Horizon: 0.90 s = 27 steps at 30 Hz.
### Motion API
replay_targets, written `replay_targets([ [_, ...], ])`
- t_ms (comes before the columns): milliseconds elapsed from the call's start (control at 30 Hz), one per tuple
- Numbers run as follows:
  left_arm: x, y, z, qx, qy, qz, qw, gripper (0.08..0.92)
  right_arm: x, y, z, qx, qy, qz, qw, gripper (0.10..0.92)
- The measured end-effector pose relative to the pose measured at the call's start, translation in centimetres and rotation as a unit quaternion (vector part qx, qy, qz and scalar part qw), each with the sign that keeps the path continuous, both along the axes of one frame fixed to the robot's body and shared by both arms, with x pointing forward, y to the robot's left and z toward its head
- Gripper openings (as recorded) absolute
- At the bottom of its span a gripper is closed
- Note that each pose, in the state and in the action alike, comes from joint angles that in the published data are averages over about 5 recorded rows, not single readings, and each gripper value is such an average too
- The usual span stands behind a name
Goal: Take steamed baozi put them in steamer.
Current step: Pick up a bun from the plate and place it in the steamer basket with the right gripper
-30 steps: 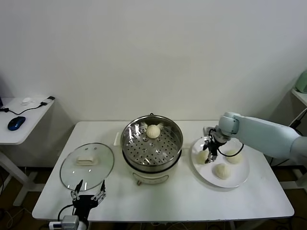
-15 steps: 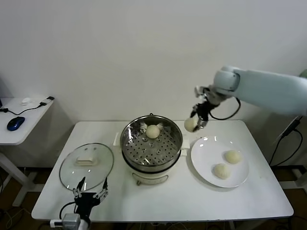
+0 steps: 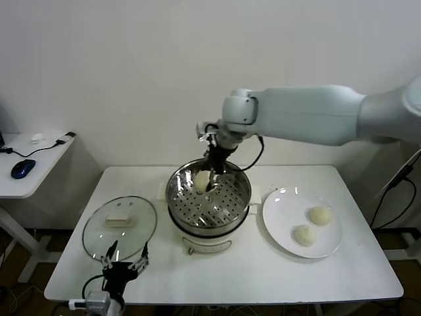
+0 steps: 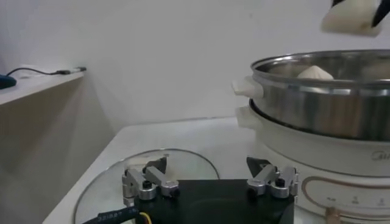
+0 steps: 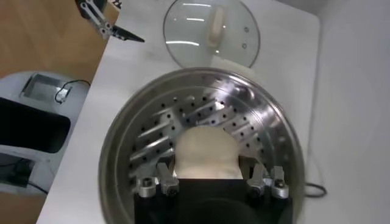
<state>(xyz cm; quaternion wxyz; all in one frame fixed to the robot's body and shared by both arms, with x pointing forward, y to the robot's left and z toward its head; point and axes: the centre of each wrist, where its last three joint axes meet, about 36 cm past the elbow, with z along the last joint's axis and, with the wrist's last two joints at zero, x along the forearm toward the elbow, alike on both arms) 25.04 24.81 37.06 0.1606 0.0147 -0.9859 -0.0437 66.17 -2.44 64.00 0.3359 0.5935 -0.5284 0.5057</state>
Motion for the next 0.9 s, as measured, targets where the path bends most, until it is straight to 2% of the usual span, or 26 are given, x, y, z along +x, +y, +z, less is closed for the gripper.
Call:
replay_targets([
  [367, 0.2, -0.2, -0.2, -0.002, 0.0, 0.0, 1.0, 0.823, 1.0, 3.0, -5.1, 0.005, -0.003, -0.013, 1.0, 0.69],
  [500, 0.1, -0.2, -0.2, -0.002, 0.0, 0.0, 1.0, 0.823, 1.3, 3.4, -5.7, 0.01, -0.006, -0.015, 1.0, 0.736],
  [633, 0.1, -0.3, -0.2, -0.003, -0.001, 0.001, 1.0, 0.823, 1.4, 3.4, -5.6, 0.018, -0.007, -0.011, 1.0, 0.809],
  [900, -0.1, -0.4, 0.2, -0.003, -0.004, 0.001, 1.0, 0.823, 1.9, 0.2, -1.6, 0.011, -0.007, 0.018, 1.0, 0.823],
])
